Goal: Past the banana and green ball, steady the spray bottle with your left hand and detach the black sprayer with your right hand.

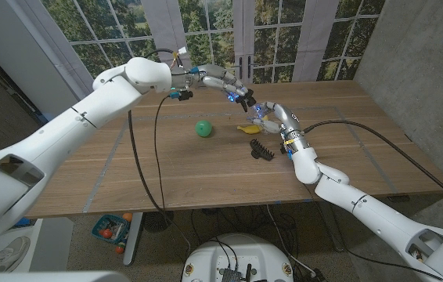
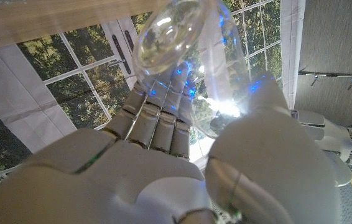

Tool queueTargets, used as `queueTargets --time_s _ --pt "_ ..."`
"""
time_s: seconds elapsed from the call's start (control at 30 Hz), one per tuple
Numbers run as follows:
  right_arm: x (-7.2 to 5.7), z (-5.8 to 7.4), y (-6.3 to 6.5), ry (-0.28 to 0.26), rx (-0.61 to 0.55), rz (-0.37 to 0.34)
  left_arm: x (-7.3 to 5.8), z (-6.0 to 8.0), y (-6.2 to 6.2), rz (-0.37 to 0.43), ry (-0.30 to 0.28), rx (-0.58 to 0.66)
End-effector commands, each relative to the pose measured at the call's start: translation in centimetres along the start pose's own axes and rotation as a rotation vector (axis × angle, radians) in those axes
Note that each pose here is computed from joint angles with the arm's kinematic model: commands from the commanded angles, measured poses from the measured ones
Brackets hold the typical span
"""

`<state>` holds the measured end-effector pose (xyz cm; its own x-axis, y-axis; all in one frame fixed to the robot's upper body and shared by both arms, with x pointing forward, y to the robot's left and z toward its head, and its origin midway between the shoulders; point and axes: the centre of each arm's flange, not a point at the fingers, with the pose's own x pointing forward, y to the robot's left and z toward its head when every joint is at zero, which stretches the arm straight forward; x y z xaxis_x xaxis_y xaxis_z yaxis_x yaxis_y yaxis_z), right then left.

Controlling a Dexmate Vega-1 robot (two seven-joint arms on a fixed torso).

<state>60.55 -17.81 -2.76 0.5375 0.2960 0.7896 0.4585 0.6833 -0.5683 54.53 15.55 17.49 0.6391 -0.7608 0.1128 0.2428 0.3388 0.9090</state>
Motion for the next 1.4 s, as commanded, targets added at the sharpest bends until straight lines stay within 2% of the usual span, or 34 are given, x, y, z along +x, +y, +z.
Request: queueTargets --time_s 0.03,0.33,0.43,0.73,0.8,0.9,1.17,1.33,1.4 --pt "-0.3 0.7 -0.1 -0.059 -0.051 -0.038 0.4 -0.8 0.2 0.022 0.001 -0.093" --pt "-0.9 1.8 -0.5 -0.123 -0.070 -0.069 0.7 -0.7 0.2 0.053 0.000 -0.116" --pt "-0.9 2.0 -0.8 -0.128 -0.054 -0.078 0.6 -0.7 0.2 0.073 0.000 -0.118" --pt "-1.1 1.7 -1.9 -0.107 -0.041 -0.148 -0.7 -2.3 0.2 0.240 -0.110 -0.286" --pt "-1.2 1.7 -2.0 -0.109 -0.054 -0.160 -0.9 -2.8 0.1 0.244 -0.134 -0.346" --pt "-1.4 1.5 -2.1 -0.114 -0.051 -0.186 -1.0 -3.4 0.1 0.239 -0.137 -0.393" --pt "-1.5 0.5 -2.8 -0.100 -0.040 -0.301 -1.4 -3.9 -0.3 0.207 -0.091 -0.380" --pt "-1.3 -0.2 -3.3 -0.079 -0.036 -0.349 -2.0 -3.9 -0.3 0.235 -0.060 -0.366" --pt "-1.4 -0.5 -3.4 -0.075 -0.057 -0.401 -2.2 -3.9 -0.4 0.233 -0.040 -0.358"
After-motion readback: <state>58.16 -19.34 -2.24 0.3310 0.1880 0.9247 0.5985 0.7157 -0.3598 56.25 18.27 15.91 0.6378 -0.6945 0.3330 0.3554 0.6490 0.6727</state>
